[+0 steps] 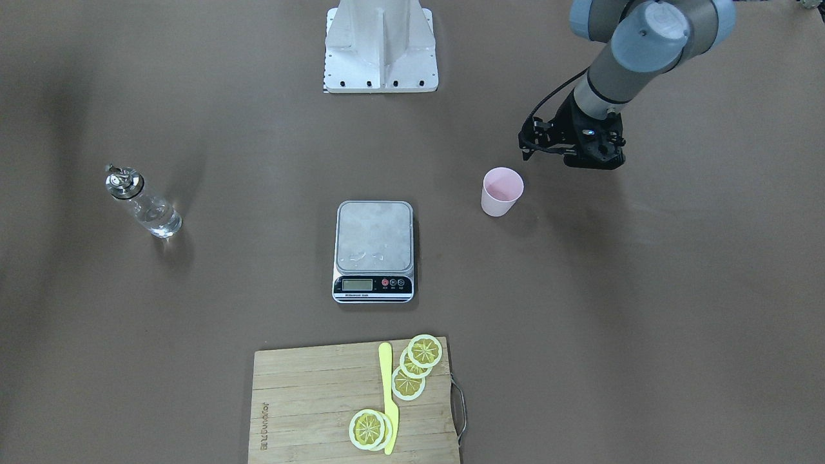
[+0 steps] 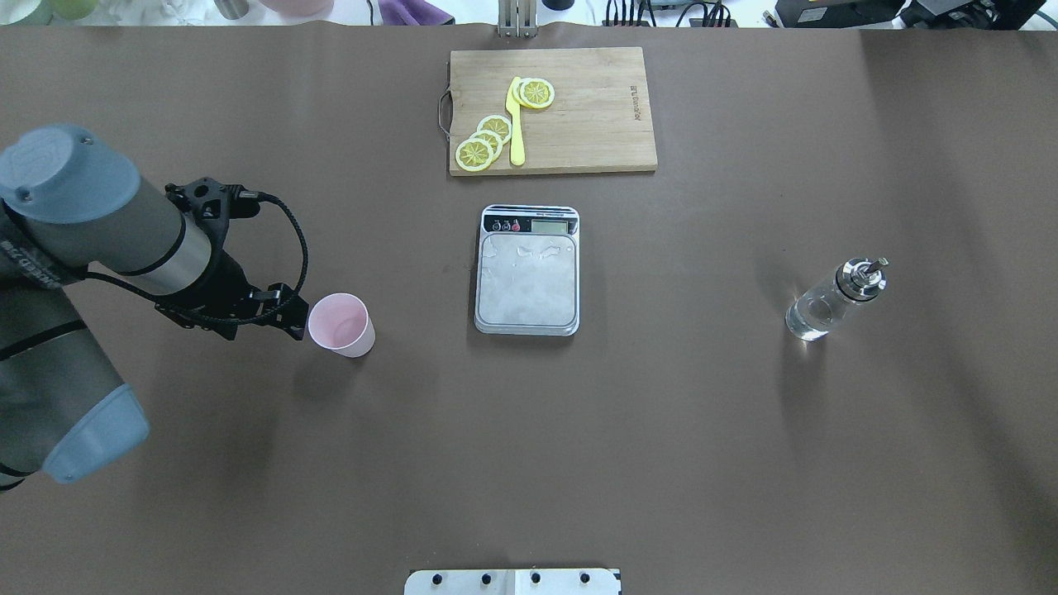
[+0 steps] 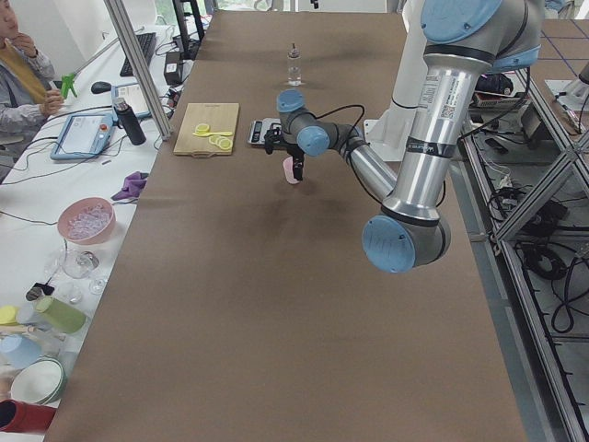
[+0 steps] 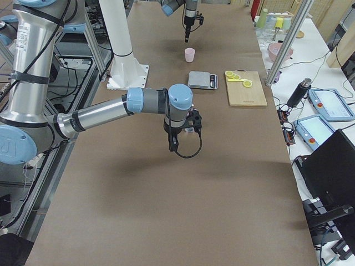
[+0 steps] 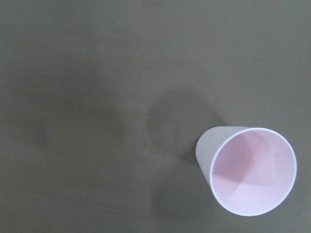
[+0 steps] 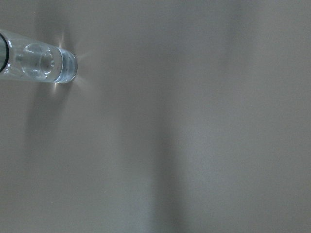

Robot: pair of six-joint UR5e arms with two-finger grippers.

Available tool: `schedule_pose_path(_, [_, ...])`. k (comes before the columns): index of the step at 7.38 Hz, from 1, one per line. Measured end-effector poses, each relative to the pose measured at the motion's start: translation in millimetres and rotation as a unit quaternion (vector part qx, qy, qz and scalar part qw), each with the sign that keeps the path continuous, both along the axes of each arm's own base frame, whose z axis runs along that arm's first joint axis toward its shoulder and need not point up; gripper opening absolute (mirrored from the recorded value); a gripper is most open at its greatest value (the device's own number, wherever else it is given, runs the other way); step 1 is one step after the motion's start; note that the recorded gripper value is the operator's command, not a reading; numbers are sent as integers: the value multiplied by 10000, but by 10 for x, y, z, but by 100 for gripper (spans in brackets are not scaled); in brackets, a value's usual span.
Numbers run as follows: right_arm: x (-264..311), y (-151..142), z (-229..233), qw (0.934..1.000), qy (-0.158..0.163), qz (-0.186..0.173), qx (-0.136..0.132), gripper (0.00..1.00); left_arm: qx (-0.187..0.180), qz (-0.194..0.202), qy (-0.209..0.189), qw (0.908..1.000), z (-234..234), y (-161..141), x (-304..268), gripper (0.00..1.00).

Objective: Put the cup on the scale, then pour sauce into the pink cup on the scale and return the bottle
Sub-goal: 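Reach the left gripper to the pink cup and grasp it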

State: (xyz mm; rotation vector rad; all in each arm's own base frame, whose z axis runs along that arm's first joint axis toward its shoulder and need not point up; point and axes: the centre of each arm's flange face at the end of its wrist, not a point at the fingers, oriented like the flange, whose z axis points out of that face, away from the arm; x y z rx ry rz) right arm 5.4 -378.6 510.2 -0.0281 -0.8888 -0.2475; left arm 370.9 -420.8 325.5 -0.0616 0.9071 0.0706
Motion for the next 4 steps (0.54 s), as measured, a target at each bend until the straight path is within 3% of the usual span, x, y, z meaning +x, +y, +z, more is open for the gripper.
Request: schedule_pose_path(4, [-2,4,-3,10000,-20,-10,9,100,-57,35,-52,10000,-43,-166,284,81])
